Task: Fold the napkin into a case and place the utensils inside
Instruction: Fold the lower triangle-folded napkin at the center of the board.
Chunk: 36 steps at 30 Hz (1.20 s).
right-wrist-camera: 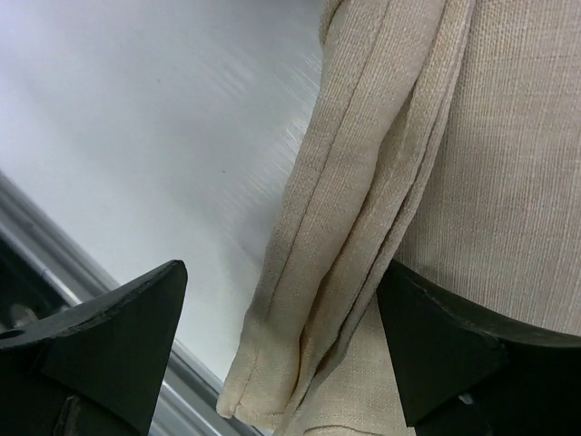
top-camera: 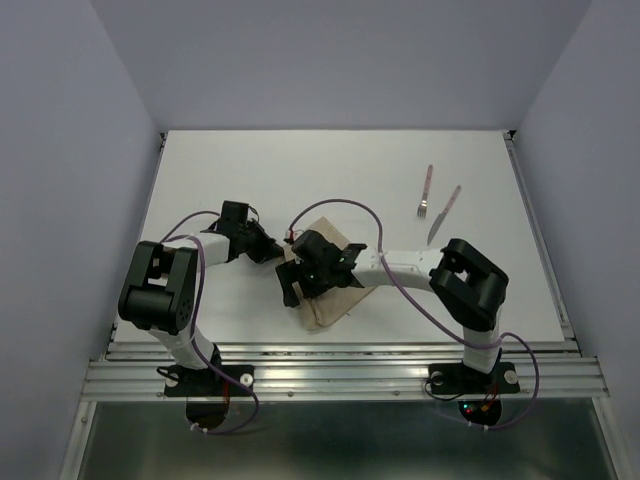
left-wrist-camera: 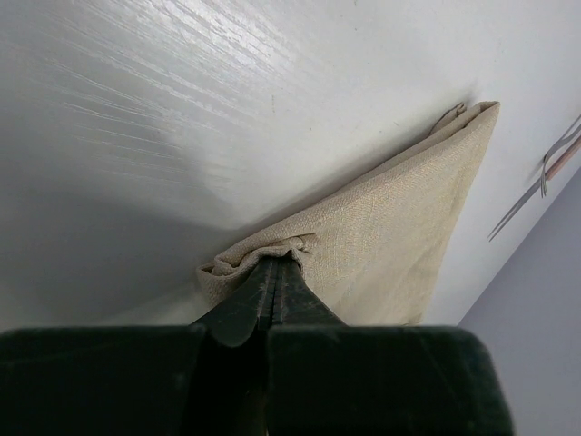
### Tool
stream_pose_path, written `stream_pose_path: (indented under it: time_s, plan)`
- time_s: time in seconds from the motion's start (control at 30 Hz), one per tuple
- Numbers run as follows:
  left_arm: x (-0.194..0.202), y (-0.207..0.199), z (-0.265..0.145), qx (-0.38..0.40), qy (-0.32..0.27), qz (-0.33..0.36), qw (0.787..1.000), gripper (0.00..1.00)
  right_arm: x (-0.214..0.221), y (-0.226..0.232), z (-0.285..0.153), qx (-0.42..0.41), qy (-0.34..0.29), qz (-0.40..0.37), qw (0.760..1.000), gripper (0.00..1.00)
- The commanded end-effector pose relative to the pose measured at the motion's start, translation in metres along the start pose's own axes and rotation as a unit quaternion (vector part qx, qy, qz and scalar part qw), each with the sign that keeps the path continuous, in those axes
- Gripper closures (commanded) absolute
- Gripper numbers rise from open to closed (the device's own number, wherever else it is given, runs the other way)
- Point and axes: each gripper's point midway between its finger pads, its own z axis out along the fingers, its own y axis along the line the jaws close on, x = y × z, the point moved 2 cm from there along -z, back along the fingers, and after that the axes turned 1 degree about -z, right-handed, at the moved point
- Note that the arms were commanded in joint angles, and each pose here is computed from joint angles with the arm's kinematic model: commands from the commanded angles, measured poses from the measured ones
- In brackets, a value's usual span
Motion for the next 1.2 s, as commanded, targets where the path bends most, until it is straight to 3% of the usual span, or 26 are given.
stream_pose_path:
  time_s: [0.0,0.13,0.3,0.57,0.97,1.07,1.17]
  plan:
    - [-0.006,-0.008,0.002,0.006,-0.009,0.009,1.0,1.0,0.005,-0.019,-0.009,0.13,-0.016,-0.038,0.991,0.11]
    - [-0.006,-0.008,0.002,0.005,-0.009,0.009,1.0,1.0,0.014,-0.02,-0.008,0.185,-0.014,-0.065,0.981,0.15]
    - [-0.006,-0.007,0.003,0.004,-0.008,0.01,1.0,1.0,0.023,-0.025,-0.009,0.229,-0.011,-0.075,0.97,0.32]
    - [-0.006,-0.006,0.005,0.001,-0.005,0.011,1.0,1.0,0.019,-0.031,-0.024,0.253,-0.029,-0.062,0.965,0.4]
    - [-0.006,-0.006,0.006,0.001,-0.004,0.013,1.0,1.0,0.009,-0.033,-0.041,0.275,-0.054,-0.056,0.958,0.41]
    - [-0.005,-0.005,0.007,0.0,-0.003,0.013,1.0,1.0,0.009,-0.035,-0.044,0.282,-0.055,-0.059,0.956,0.34]
    - [-0.005,-0.004,0.007,-0.001,-0.003,0.014,1.0,1.0,0.009,-0.037,-0.045,0.285,-0.055,-0.06,0.955,0.35]
